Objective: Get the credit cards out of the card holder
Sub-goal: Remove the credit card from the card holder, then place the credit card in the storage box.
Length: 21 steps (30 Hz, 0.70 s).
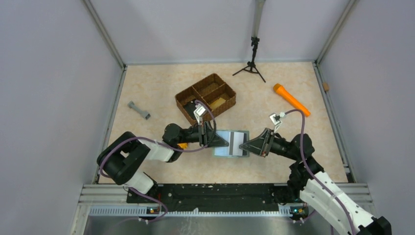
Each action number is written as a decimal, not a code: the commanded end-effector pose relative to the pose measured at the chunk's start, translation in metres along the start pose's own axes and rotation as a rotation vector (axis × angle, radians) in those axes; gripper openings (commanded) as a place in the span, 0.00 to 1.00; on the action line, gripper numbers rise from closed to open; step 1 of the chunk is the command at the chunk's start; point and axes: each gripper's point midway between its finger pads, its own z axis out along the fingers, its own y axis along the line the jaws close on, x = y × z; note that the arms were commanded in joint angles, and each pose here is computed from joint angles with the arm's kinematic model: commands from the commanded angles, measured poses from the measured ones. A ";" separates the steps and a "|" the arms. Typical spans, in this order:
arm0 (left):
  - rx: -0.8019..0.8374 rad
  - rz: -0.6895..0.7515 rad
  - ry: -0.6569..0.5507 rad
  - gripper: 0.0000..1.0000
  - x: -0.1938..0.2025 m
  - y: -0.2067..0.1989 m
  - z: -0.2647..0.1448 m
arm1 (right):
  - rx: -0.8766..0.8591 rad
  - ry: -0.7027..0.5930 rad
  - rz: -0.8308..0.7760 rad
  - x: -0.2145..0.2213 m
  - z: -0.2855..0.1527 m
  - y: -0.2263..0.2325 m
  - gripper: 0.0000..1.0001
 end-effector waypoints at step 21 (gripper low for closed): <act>-0.411 0.096 -0.084 0.00 -0.052 0.029 -0.059 | 0.365 -0.326 -0.001 -0.069 -0.011 -0.043 0.00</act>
